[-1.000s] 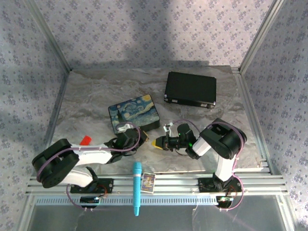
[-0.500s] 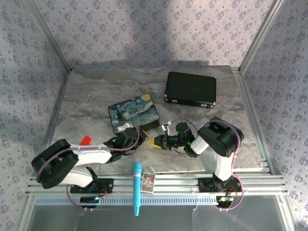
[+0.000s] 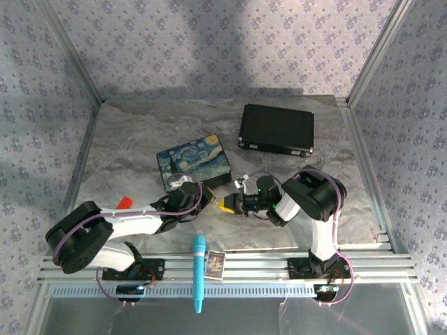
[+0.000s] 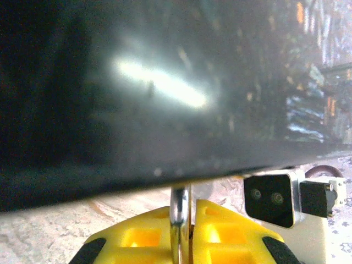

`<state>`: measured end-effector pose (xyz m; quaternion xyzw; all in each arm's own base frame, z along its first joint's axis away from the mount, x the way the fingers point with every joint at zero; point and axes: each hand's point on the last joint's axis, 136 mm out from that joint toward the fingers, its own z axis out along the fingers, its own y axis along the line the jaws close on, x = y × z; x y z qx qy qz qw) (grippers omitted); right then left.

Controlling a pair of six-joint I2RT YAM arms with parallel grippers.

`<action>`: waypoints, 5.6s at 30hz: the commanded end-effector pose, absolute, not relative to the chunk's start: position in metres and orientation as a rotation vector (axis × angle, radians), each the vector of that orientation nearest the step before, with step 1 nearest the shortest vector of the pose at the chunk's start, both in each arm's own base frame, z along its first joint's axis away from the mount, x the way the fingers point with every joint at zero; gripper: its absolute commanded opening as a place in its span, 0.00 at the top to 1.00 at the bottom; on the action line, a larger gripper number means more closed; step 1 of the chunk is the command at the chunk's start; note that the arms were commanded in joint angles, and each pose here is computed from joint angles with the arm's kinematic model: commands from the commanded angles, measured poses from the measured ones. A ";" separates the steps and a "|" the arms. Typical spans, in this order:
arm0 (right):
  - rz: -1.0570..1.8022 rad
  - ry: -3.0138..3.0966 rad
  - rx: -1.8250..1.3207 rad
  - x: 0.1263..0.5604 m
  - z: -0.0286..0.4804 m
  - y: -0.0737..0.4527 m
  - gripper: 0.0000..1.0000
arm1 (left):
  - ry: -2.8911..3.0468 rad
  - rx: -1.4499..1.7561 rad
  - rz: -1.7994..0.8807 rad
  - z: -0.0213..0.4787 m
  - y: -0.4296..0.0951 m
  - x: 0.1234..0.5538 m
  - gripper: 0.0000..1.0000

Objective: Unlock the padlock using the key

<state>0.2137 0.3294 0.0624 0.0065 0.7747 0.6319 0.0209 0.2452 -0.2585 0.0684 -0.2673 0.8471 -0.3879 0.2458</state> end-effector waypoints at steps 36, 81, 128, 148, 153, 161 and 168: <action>2.076 2.196 -0.040 0.276 0.104 0.333 1.00 | 2.217 -0.433 -1.567 0.160 -0.325 0.226 1.00; 1.758 2.268 0.127 0.251 0.067 0.308 0.86 | 2.327 -0.613 -1.264 0.108 -0.297 0.253 1.00; 0.733 2.291 -0.892 0.209 0.071 0.323 0.59 | 2.422 -0.613 -1.225 0.097 -0.290 0.240 1.00; 0.766 2.287 -0.902 0.215 0.066 0.332 0.87 | 2.449 -0.605 -1.245 0.092 -0.295 0.233 1.00; 0.876 2.291 -0.873 0.214 0.069 0.332 0.91 | 2.466 -0.601 -1.233 0.088 -0.295 0.231 1.00; 1.082 2.299 -0.831 0.208 0.069 0.335 0.92 | 2.492 -0.601 -1.216 0.081 -0.294 0.228 1.00; 1.008 2.296 -0.778 0.221 0.065 0.329 0.84 | 2.492 -0.599 -1.257 0.083 -0.299 0.227 1.00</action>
